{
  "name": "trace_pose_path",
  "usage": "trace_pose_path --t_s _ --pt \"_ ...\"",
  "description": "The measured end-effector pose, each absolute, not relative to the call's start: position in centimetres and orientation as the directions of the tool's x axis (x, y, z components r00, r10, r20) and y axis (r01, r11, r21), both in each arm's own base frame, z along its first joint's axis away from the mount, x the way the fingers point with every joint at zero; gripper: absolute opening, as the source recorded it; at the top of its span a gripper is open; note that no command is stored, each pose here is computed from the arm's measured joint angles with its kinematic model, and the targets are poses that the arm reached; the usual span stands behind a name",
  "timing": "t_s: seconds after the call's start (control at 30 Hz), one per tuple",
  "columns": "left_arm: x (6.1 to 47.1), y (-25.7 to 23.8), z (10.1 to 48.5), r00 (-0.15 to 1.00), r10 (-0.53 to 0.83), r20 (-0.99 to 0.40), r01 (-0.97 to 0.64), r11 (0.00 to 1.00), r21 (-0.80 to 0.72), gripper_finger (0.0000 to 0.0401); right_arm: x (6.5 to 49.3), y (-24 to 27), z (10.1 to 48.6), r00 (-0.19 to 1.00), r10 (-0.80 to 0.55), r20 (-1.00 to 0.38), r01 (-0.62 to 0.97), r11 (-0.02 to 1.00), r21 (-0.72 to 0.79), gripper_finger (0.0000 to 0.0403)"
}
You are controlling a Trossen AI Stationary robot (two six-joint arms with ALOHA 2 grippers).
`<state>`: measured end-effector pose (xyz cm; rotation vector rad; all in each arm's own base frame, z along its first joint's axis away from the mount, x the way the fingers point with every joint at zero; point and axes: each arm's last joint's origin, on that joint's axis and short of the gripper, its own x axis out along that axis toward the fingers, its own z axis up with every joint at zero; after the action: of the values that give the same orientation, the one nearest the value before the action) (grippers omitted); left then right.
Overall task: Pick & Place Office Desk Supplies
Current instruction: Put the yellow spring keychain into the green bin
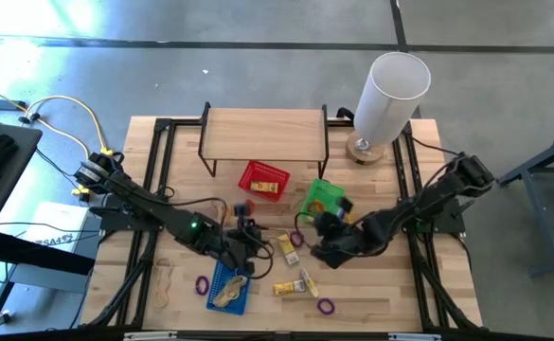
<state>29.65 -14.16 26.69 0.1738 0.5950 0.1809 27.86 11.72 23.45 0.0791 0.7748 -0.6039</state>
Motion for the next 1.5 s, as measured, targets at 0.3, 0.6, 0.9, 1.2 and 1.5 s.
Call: trace_pose_path --t_s 0.3,0.6,0.9,1.2,1.5 --pt "29.5 -14.5 26.6 0.811 0.147 -0.566 -0.082 0.987 0.138 0.0153 27.7 7.8 21.7 0.306 -0.576 -0.758 0.690 0.683 -0.241 0.0007" --pt "29.4 -14.6 26.5 0.806 0.146 -0.573 -0.077 0.987 0.143 0.0153 29.7 5.5 19.4 0.223 -0.527 -0.820 0.667 0.696 -0.266 0.0007" --pt "29.2 -15.1 26.5 0.805 0.136 -0.578 -0.061 0.987 0.147 0.0153 30.5 4.3 18.3 0.185 -0.454 -0.872 0.668 0.708 -0.227 0.0009" --pt "28.9 -15.5 26.4 0.805 0.124 -0.580 -0.045 0.988 0.149 0.0153 30.5 3.9 18.2 0.166 -0.414 -0.895 0.656 0.724 -0.213 0.0049" --pt "28.5 -15.3 26.0 0.771 0.145 -0.620 -0.102 0.989 0.105 0.0153 30.4 3.9 18.2 0.157 -0.408 -0.899 0.651 0.727 -0.216 0.0124"
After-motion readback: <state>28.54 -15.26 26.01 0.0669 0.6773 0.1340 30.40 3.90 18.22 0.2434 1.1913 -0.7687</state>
